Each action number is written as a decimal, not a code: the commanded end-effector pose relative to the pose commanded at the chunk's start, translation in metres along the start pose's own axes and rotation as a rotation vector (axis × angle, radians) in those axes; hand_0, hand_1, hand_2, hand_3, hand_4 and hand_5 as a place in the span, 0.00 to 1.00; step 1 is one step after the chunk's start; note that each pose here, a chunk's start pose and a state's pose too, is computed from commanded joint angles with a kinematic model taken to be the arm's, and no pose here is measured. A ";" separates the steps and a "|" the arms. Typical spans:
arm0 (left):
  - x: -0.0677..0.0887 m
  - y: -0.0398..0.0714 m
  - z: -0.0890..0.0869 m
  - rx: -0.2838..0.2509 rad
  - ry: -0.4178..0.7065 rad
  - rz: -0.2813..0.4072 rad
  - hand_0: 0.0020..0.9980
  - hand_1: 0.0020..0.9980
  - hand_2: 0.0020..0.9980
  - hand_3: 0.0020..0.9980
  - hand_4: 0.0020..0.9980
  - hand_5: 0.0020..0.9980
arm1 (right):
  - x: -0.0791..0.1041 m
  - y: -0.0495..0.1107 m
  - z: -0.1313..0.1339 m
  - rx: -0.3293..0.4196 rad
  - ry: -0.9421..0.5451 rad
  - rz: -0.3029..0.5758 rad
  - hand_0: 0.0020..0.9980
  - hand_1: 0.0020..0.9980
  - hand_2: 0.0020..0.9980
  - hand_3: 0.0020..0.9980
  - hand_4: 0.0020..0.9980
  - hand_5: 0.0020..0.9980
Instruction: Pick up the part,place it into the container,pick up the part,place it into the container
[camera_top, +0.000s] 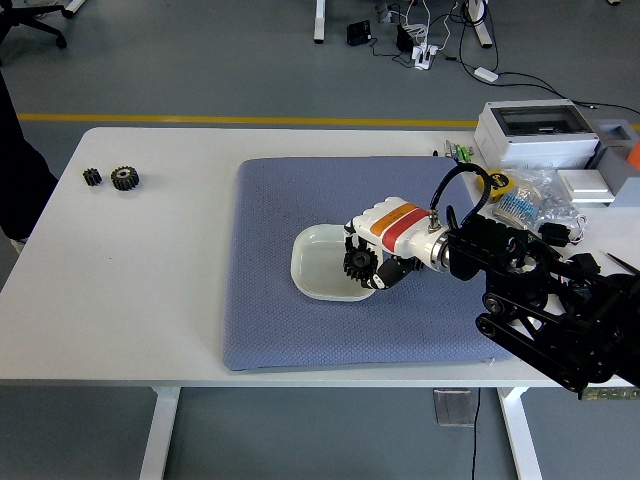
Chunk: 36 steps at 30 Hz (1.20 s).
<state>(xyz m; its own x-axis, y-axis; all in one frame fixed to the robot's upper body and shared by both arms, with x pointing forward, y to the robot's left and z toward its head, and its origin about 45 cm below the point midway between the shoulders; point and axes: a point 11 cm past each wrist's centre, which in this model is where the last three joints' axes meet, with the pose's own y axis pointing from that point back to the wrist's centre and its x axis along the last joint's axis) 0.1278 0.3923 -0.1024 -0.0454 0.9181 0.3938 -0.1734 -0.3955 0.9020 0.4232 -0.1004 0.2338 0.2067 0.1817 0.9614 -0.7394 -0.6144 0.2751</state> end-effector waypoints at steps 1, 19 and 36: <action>0.000 0.000 0.000 0.001 -0.001 0.000 0.66 0.66 0.64 0.56 0.58 0.52 | 0.002 -0.002 -0.002 0.003 0.001 0.002 0.51 0.52 0.53 0.51 0.72 0.27; 0.000 0.000 -0.005 0.010 -0.022 0.000 0.65 0.66 0.64 0.56 0.58 0.52 | -0.017 -0.028 -0.006 -0.039 0.030 -0.081 0.55 0.64 0.76 0.80 0.96 0.34; -0.001 0.000 -0.001 0.001 -0.017 -0.002 0.65 0.66 0.64 0.56 0.58 0.52 | 0.005 -0.027 0.001 -0.014 0.038 0.029 0.59 0.66 0.90 1.00 1.00 0.36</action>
<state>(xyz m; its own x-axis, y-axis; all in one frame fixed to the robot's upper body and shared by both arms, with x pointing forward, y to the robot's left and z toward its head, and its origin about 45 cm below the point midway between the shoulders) 0.1272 0.3918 -0.1027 -0.0278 0.9183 0.3950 -0.1723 -0.3936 0.9030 0.4450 -0.0835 0.2314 0.1610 0.1933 0.9678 -0.7537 -0.6091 0.2470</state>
